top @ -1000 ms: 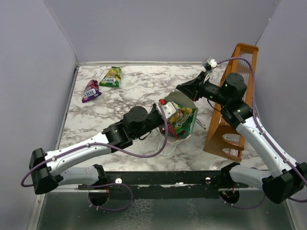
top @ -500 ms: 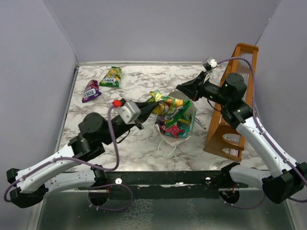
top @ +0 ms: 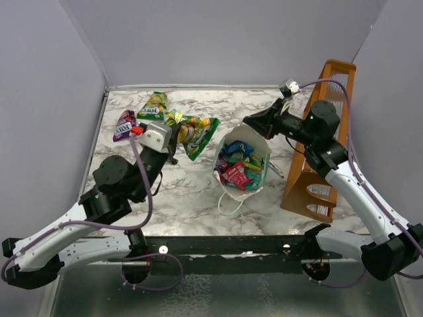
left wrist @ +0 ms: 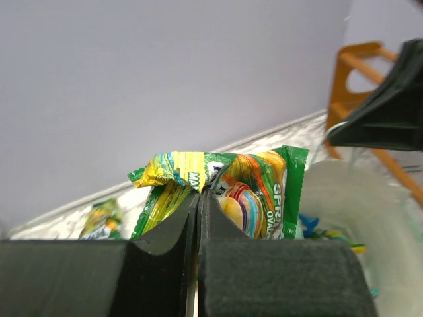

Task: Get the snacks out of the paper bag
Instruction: Place the snack at the center of the board.

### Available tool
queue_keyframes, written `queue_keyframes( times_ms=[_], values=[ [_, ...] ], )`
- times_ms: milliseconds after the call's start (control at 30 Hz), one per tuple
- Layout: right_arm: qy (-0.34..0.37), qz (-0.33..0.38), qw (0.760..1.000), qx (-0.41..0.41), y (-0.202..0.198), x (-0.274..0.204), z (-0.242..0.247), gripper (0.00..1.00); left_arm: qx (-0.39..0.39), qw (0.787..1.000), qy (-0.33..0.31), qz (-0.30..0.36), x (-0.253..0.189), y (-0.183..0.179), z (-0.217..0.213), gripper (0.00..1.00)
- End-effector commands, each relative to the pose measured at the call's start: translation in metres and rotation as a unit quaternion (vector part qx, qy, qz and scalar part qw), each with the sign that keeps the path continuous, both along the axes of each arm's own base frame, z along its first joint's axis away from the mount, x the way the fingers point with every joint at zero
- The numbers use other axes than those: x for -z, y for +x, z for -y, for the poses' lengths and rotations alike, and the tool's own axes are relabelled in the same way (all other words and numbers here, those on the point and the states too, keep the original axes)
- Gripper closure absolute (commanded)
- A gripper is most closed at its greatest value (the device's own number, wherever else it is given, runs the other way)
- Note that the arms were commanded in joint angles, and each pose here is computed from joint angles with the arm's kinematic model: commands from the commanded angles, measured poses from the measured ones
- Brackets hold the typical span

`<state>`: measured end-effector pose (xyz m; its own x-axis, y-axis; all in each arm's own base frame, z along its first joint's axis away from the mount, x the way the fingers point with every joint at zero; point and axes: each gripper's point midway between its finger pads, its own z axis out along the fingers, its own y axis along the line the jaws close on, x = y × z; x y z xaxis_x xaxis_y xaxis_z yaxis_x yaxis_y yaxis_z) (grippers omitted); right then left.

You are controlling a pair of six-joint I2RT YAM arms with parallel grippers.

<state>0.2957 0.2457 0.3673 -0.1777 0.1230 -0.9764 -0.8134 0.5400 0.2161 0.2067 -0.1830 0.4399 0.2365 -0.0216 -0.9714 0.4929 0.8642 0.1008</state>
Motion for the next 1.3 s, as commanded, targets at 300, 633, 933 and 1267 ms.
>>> queue_keyframes(
  times_ms=[300,633,933,1267],
  values=[
    [0.020,0.037,0.999,0.006,-0.001,-0.025,0.002,0.99,-0.224,0.966,0.061,-0.110,0.065,0.089,-0.049,1.00],
    [0.027,0.036,0.999,0.009,-0.002,-0.024,0.003,0.99,-0.256,0.933,0.034,-0.249,0.148,0.203,-0.090,1.00],
    [0.027,0.040,0.999,0.018,-0.002,-0.026,0.007,0.99,-0.291,0.897,0.079,-0.322,0.210,0.277,-0.129,1.00],
    [0.024,0.037,0.999,0.014,0.000,-0.023,0.004,0.99,-0.233,0.860,0.026,-0.454,0.294,0.311,-0.152,0.77]
  ],
)
